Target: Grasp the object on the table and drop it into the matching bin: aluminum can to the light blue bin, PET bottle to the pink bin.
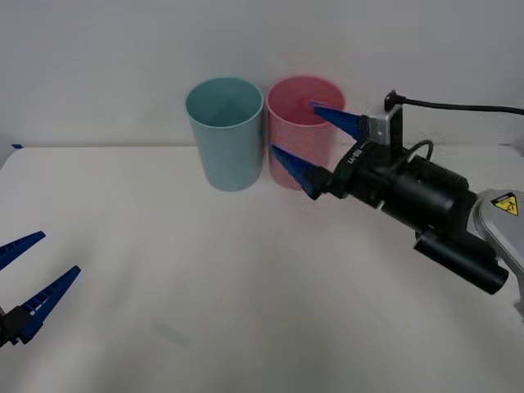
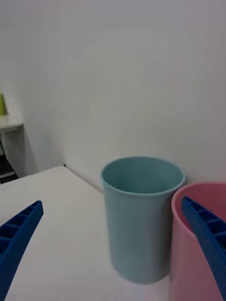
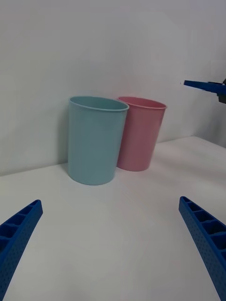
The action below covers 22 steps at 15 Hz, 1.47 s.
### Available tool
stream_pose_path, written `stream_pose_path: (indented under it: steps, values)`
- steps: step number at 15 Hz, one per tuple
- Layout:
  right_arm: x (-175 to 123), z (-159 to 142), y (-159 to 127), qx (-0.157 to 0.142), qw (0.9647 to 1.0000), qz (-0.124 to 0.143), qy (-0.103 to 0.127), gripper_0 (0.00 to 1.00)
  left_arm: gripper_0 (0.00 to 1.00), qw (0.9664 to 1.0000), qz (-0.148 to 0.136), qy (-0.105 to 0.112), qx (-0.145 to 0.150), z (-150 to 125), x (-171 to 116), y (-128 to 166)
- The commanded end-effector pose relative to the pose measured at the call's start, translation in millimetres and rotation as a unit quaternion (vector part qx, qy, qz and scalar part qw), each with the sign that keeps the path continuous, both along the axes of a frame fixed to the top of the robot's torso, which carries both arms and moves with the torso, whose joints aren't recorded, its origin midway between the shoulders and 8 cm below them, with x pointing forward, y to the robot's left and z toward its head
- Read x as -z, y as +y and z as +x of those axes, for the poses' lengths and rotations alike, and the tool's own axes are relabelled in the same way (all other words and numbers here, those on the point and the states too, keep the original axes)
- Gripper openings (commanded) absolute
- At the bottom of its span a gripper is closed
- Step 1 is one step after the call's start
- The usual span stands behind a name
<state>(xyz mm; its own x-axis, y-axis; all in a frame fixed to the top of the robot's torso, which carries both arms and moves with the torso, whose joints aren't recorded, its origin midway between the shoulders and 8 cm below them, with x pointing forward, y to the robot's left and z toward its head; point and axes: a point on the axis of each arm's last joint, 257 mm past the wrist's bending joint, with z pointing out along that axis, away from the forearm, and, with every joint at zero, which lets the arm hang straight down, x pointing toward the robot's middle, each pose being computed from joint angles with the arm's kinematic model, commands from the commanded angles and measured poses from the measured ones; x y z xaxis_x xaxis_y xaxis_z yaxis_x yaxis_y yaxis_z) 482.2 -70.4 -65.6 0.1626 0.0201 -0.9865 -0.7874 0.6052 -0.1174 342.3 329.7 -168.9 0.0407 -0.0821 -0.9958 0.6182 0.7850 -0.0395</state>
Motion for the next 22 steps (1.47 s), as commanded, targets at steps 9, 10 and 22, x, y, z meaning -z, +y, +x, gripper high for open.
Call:
stream_pose_path:
  steps: [9,10,22]
  values:
    - [70,-72,-123,0.03,0.9969,-0.072,0.01,1.0,1.0,1.0,0.0,0.0,0.0,0,0,0]
    - [77,-77,-136,0.043,0.9965,-0.068,0.022,1.0,1.0,1.0,0.0,0.0,0.0,0,0,0]
    - [111,-134,-232,0.143,0.9857,-0.036,0.082,1.0,1.0,1.0,0.0,0.0,0.0,0,0,0]
